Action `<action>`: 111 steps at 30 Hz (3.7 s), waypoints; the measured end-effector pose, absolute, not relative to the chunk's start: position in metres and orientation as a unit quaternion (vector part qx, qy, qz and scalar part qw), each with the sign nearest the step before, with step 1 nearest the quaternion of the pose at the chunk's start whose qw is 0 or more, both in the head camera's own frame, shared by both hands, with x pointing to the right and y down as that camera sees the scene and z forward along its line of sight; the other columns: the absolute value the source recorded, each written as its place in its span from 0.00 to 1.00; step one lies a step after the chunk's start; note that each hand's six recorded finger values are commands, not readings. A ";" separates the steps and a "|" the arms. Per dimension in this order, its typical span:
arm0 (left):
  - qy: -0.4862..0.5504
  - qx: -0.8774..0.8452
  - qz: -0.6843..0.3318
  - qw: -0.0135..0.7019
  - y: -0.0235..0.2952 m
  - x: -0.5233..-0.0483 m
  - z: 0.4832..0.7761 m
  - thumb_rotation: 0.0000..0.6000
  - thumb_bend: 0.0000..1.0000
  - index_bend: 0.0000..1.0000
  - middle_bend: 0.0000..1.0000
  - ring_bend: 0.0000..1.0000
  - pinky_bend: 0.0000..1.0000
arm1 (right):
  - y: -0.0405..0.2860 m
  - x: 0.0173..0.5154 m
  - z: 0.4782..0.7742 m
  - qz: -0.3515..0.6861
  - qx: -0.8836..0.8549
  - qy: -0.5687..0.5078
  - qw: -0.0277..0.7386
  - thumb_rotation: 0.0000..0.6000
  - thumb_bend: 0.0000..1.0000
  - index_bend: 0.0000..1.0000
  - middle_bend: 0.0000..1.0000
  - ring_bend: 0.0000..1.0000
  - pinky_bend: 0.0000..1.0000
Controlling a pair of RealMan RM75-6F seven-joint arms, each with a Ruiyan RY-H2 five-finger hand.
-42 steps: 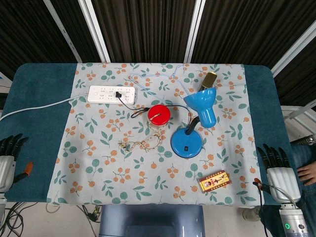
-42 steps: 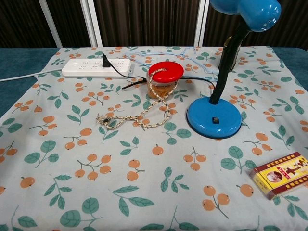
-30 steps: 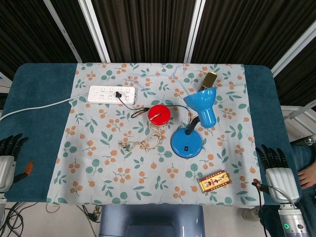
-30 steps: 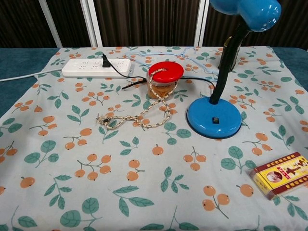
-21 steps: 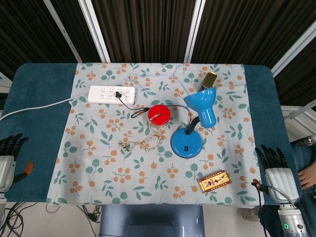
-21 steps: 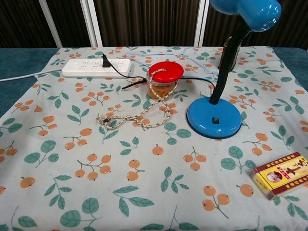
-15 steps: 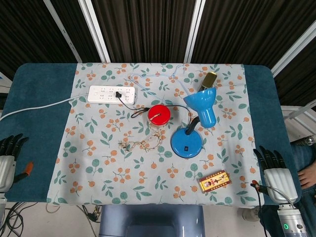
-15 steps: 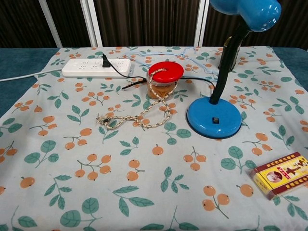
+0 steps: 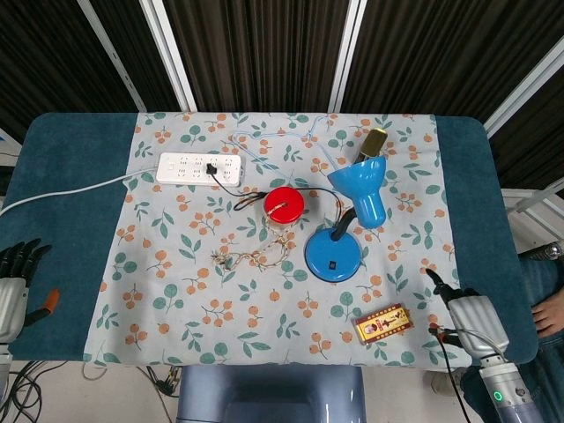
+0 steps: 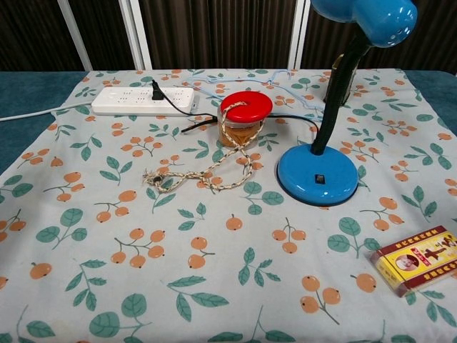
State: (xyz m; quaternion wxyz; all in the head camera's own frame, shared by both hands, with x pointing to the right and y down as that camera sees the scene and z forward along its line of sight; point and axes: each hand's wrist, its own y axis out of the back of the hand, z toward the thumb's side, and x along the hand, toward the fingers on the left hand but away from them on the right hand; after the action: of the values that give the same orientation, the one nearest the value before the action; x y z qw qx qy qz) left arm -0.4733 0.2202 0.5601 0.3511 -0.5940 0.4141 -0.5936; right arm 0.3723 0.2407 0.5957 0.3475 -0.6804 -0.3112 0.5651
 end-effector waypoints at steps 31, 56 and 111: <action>0.415 -0.596 -0.595 0.345 0.220 -0.475 0.561 1.00 0.35 0.15 0.07 0.05 0.10 | 0.212 0.257 0.684 0.521 -0.774 -0.220 0.285 1.00 0.68 0.01 0.71 0.82 0.81; 0.415 -0.596 -0.596 0.343 0.219 -0.475 0.562 1.00 0.35 0.15 0.07 0.05 0.10 | 0.201 0.236 0.703 0.537 -0.771 -0.191 0.282 1.00 0.68 0.01 0.72 0.82 0.92; 0.419 -0.593 -0.597 0.341 0.219 -0.478 0.560 1.00 0.35 0.15 0.07 0.05 0.10 | 0.168 0.239 0.680 0.563 -0.742 -0.210 0.298 1.00 0.68 0.07 0.68 0.75 1.00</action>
State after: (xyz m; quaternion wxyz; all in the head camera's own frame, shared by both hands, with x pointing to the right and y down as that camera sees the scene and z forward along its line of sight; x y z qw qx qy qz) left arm -0.4777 0.2186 0.5604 0.3410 -0.5930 0.4192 -0.5969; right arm 0.2392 0.1677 0.6805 0.2979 -0.7420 -0.2101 0.5626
